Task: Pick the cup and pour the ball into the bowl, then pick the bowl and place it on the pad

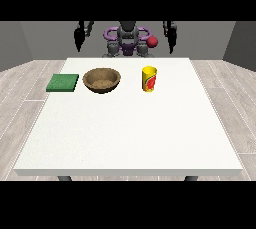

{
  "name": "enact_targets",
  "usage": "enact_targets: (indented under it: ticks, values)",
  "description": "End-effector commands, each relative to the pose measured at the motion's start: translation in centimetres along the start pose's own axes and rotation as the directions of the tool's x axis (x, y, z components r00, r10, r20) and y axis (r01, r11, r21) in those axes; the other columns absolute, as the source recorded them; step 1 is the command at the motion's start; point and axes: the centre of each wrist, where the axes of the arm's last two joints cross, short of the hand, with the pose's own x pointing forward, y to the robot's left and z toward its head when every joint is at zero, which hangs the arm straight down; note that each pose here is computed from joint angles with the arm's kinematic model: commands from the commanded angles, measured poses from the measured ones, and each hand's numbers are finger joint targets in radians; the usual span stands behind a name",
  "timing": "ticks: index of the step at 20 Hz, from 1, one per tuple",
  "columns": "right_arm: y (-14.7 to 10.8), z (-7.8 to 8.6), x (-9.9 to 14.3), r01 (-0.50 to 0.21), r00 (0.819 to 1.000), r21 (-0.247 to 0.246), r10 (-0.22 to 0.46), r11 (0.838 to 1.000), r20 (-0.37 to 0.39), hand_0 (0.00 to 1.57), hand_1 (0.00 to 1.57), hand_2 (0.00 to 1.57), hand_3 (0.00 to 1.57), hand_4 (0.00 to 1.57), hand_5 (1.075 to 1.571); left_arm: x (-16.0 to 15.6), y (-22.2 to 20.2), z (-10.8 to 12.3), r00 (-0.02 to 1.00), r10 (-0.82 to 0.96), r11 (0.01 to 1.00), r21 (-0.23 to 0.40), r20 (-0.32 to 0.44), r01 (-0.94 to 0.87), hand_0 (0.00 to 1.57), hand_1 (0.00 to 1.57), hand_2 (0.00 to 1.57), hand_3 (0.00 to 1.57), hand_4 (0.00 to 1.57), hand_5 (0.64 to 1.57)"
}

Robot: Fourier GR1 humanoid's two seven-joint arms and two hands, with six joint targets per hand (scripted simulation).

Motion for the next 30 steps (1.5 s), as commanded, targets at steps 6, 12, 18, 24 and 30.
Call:
enact_targets:
  ticks: [6, 12, 18, 24, 30]
  values:
    - [-1.4, -0.3, 3.0, -0.05, 0.999, 0.004, 0.05, 0.999, -0.007, 0.0, 0.0, 0.0, 0.0, 0.0, 1.571, 3.0, 1.2, -0.1, 1.0, -0.023, 1.0, 0.005, 0.011, 0.023, 0.0, 0.0, 0.0, 0.0, 0.0, 1.43]
    - [-3.7, 0.4, 0.3, 0.09, 0.995, -0.033, -0.089, 0.995, 0.035, 0.0, 0.0, 0.0, 0.0, 0.0, 1.571, 5.2, 0.3, -0.2, 0.966, 0.173, 0.983, 0.021, 0.192, -0.181, 0.0, 0.0, 0.0, 0.0, 0.0, 1.421]
    - [-2.7, -1.6, 1.0, 0.113, 0.979, 0.039, -0.118, 0.993, 0.169, 0.0, 0.0, 0.0, 0.0, 0.0, 1.571, 4.5, 1.7, -3.2, 0.936, 0.13, 0.987, 0.05, 0.327, -0.154, 0.0, 0.0, 0.0, 0.0, 0.0, 1.401]
    - [-2.4, -3.5, 0.7, 0.088, 0.961, 0.074, -0.104, 0.993, 0.256, 0.0, 0.0, 0.0, 0.0, 0.0, 1.569, 6.0, 1.4, -6.9, 0.91, 0.118, 0.984, 0.076, 0.397, -0.161, 0.0, 0.0, 0.0, 0.0, 0.0, 1.402]
    - [-2.8, -6.5, 3.7, 0.082, 0.94, 0.082, -0.105, 0.993, 0.325, 0.0, 0.0, 0.0, 0.0, 0.0, 1.569, 2.3, 2.5, -8.4, 0.888, 0.109, 0.979, 0.105, 0.447, -0.173, 0.0, 0.0, 0.0, 0.0, 0.0, 1.381]
